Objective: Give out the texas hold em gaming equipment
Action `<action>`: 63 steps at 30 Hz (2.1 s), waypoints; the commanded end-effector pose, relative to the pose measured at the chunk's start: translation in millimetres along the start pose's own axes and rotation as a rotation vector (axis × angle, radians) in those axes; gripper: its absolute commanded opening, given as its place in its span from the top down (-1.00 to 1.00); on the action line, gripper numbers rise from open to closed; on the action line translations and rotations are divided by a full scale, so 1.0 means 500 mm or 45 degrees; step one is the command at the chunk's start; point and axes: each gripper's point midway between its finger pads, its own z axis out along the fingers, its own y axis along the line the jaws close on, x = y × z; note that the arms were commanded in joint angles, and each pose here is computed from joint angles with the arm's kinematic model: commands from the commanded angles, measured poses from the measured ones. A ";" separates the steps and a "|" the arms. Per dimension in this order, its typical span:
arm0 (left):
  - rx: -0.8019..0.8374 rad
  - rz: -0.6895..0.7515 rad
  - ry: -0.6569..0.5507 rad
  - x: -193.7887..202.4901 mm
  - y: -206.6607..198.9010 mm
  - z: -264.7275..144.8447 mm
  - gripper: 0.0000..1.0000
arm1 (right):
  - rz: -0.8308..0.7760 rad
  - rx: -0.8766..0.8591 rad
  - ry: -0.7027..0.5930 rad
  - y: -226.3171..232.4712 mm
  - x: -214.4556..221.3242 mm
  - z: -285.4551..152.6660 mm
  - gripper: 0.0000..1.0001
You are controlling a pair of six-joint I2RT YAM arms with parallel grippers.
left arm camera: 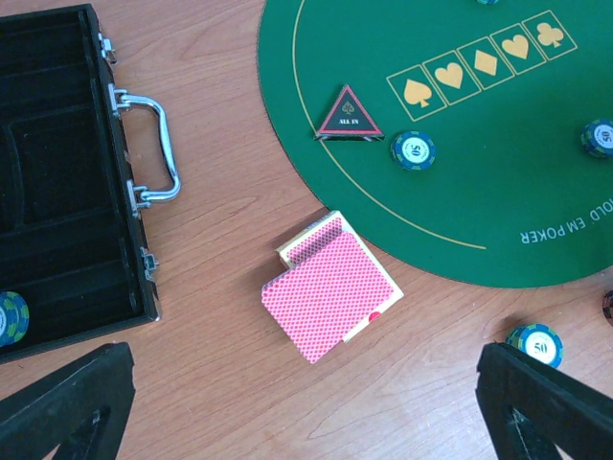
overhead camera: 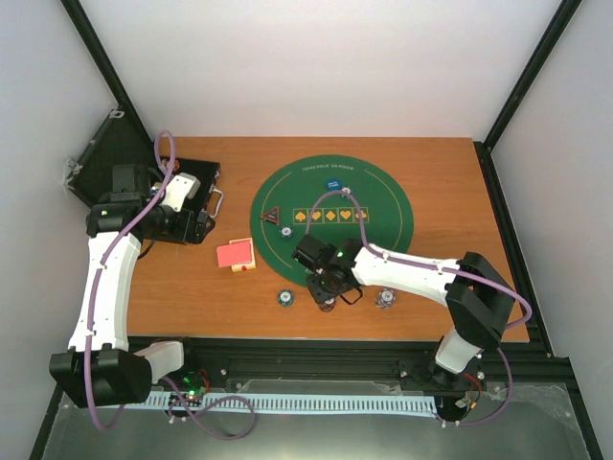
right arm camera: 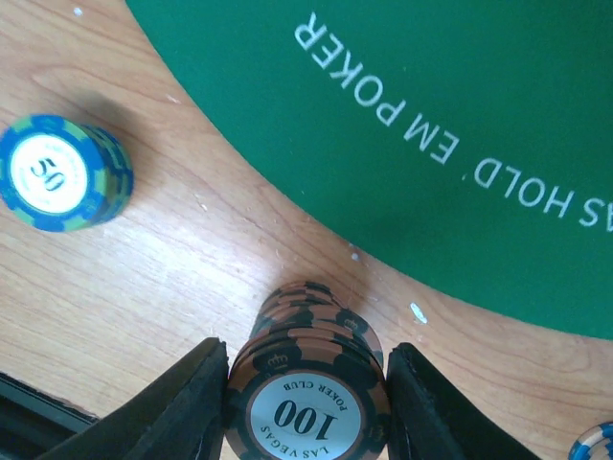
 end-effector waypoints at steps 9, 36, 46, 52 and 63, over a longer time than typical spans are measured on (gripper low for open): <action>-0.016 0.003 -0.022 -0.006 0.006 -0.001 -1.00 | -0.096 0.005 -0.101 0.042 -0.195 -0.004 0.16; -0.038 0.034 -0.025 -0.012 0.012 -0.004 -1.00 | -0.027 -0.025 0.002 0.062 -0.355 0.194 0.02; -0.021 0.034 -0.024 -0.012 0.009 -0.002 -1.00 | 0.010 -0.036 -0.063 0.053 -0.348 0.104 -0.37; -0.001 0.033 -0.027 -0.010 0.003 -0.002 -1.00 | 0.035 -0.017 -0.127 0.035 -0.266 0.011 -0.66; 0.014 0.035 -0.044 -0.016 -0.005 -0.010 -1.00 | 0.089 0.023 -0.050 0.003 -0.009 0.004 -0.83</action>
